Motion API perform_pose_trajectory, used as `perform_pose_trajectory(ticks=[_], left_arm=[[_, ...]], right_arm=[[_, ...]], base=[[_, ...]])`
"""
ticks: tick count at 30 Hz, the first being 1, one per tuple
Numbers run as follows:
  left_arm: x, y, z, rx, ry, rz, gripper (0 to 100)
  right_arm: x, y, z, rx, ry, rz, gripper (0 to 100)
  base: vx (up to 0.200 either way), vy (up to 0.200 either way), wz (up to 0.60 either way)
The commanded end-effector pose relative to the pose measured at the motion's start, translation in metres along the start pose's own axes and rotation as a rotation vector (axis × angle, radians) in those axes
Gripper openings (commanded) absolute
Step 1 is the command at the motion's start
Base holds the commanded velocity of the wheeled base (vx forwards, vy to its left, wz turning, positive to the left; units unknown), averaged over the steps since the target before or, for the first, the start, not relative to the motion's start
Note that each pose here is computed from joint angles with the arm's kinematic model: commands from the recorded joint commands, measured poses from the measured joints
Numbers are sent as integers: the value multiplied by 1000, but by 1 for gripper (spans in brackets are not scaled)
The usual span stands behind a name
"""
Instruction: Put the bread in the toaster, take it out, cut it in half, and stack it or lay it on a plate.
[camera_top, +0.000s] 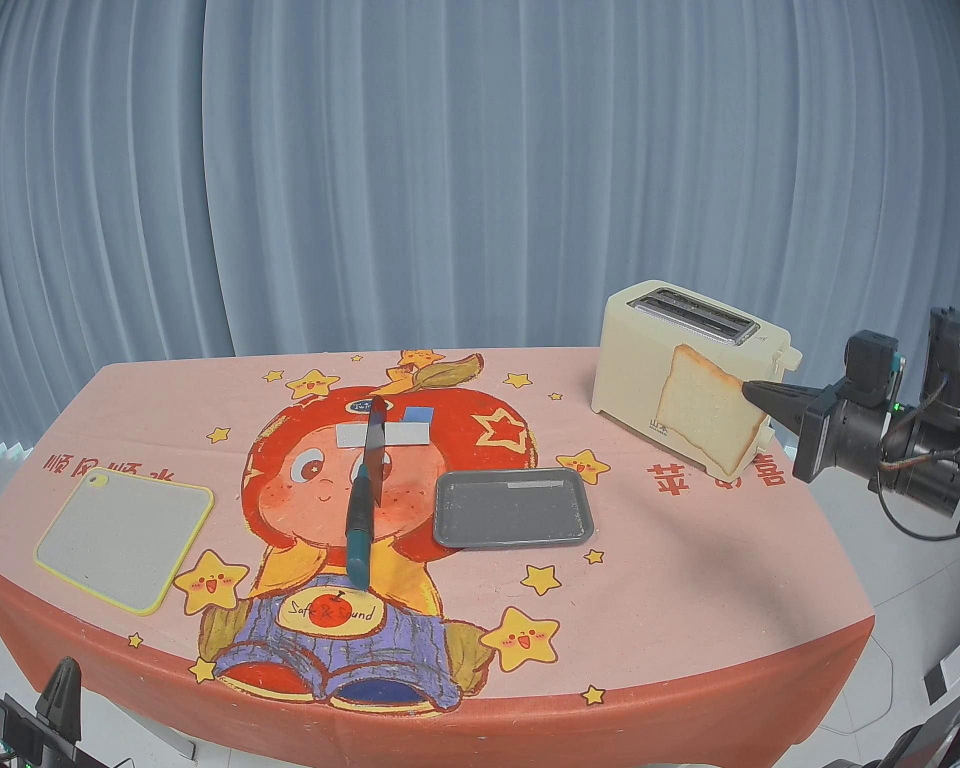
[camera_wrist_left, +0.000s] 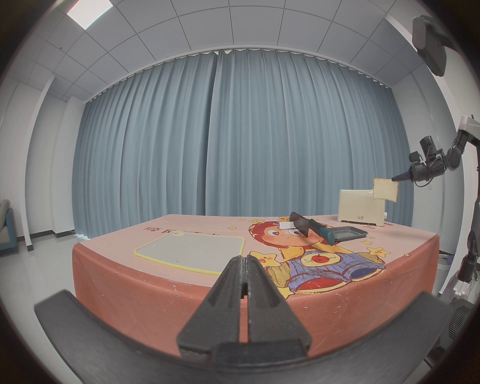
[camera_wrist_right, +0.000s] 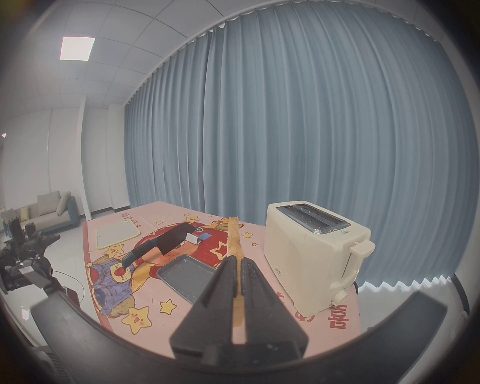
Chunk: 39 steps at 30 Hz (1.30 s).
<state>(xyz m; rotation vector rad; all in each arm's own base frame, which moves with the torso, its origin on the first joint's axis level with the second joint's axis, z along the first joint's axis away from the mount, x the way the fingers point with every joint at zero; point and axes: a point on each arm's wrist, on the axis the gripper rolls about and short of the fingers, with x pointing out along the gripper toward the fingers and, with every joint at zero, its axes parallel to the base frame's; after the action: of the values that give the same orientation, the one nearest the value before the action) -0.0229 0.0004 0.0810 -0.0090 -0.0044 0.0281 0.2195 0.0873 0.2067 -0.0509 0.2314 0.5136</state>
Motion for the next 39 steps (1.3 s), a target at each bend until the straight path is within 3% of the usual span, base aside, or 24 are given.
perform_pose_trajectory(ticks=[1, 6, 13, 17, 39], left_arm=[[0, 0, -5, 0, 1, 1, 0], [0, 0, -5, 0, 1, 0, 0], [0, 0, -5, 0, 1, 0, 0], [0, 0, -5, 0, 1, 0, 0], [0, 0, -6, -6, 4, 1, 0]], right_arm=[[-9, 4, -21, -5, -5, 14, 0], [-7, 2, -17, -8, -48, 3, 0], [0, -5, -25, -1, -10, -22, 0], [0, 5, -25, -10, -11, 15, 0], [-1, 18, -24, -24, -17, 66, 0]], base=[[0, 0, 0], [0, 0, 0], [0, 0, 0], [0, 0, 0], [0, 0, 0]])
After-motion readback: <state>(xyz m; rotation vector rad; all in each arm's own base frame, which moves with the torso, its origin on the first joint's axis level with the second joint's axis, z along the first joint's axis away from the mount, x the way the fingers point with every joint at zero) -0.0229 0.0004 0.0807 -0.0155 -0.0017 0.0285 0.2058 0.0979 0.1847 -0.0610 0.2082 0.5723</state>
